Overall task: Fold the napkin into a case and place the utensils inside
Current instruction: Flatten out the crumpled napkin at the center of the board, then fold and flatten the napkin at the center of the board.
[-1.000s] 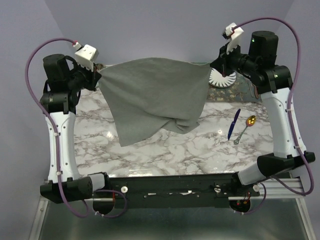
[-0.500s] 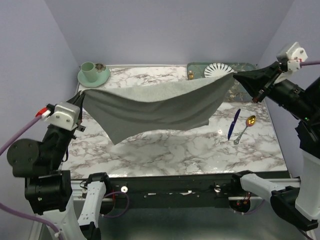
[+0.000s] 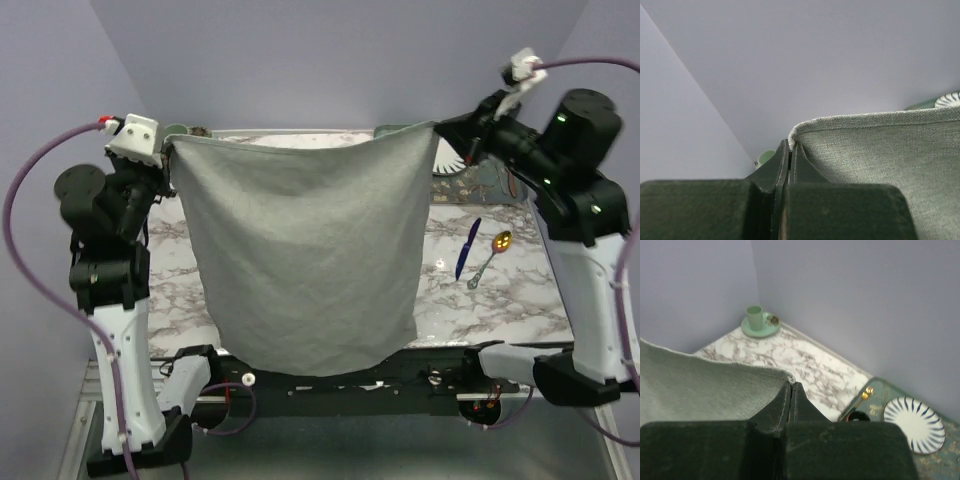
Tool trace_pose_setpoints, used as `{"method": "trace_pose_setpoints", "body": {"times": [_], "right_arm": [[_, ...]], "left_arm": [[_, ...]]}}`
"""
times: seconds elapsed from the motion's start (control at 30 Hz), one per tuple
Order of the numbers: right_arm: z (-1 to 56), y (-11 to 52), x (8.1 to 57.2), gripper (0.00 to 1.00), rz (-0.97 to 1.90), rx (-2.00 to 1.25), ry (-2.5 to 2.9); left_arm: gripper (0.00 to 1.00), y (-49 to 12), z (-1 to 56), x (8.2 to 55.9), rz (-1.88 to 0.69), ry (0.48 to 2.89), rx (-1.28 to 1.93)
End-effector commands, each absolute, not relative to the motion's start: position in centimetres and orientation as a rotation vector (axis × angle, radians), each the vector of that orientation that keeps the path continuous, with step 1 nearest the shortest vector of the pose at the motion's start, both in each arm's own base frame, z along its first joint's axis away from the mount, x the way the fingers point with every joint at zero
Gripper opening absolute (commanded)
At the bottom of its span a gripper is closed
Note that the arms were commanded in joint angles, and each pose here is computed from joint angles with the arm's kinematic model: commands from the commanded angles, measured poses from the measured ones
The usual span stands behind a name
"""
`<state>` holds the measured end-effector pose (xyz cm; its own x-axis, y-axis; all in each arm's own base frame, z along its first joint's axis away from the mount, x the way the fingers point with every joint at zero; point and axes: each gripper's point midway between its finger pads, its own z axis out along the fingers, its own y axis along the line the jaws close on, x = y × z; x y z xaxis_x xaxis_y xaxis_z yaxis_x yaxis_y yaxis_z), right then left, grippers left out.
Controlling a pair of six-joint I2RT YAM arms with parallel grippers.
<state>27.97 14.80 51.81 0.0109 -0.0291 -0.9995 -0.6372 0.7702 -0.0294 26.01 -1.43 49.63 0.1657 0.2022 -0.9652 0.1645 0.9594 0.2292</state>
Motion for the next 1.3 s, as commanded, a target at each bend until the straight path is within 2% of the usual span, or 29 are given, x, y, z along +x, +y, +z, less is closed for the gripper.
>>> {"method": "trace_pose_setpoints", "body": {"times": [0.0, 0.17, 0.23, 0.33, 0.37, 0.47, 0.67, 0.8, 0.93, 1.1, 1.17, 1.27], "right_arm": [[43.5, 15.9, 37.0, 0.01, 0.514, -0.439, 1.729], [36.6, 17.6, 43.5, 0.01, 0.523, -0.424, 1.841], [32.4, 18.1, 46.7, 0.01, 0.505, -0.424, 1.915], [29.1, 19.1, 49.6, 0.01, 0.516, -0.456, 1.951], [25.9, 19.5, 51.2, 0.01, 0.522, -0.457, 2.000], [21.4, 20.4, 53.7, 0.01, 0.538, -0.476, 2.060], [16.8, 20.9, 56.9, 0.01, 0.502, -0.527, 2.094], [16.3, 20.5, 57.1, 0.01, 0.500, -0.543, 2.095], [19.0, 20.1, 55.1, 0.01, 0.514, -0.575, 2.057], [20.0, 19.9, 50.7, 0.01, 0.552, -0.669, 2.039], [18.0, 19.4, 48.4, 0.01, 0.567, -0.698, 2.086], [18.1, 19.2, 45.2, 0.01, 0.602, -0.750, 2.083]], "left_arm": [[0.00, 0.9, 43.3, 33.5, 0.058, 1.548, 0.261], [0.00, 1.7, 34.9, 41.3, 0.024, 1.685, 0.310], [0.00, 1.5, 32.1, 43.4, -0.009, 1.736, 0.344], [0.00, 1.3, 26.8, 47.0, -0.068, 1.814, 0.398], [0.00, 1.3, 24.3, 48.8, -0.088, 1.855, 0.409], [0.01, 1.7, 19.7, 51.9, -0.115, 1.931, 0.426], [0.01, 2.1, 14.2, 55.6, -0.152, 2.008, 0.449], [0.01, 1.4, 14.0, 55.4, -0.200, 2.010, 0.480], [0.01, 0.4, 15.2, 53.1, -0.236, 2.000, 0.553], [0.00, -0.5, 14.6, 46.7, -0.258, 2.063, 0.705], [0.00, -0.4, 14.1, 43.9, -0.279, 2.093, 0.742], [0.00, -0.1, 11.7, 39.1, -0.321, 2.192, 0.826]]}}
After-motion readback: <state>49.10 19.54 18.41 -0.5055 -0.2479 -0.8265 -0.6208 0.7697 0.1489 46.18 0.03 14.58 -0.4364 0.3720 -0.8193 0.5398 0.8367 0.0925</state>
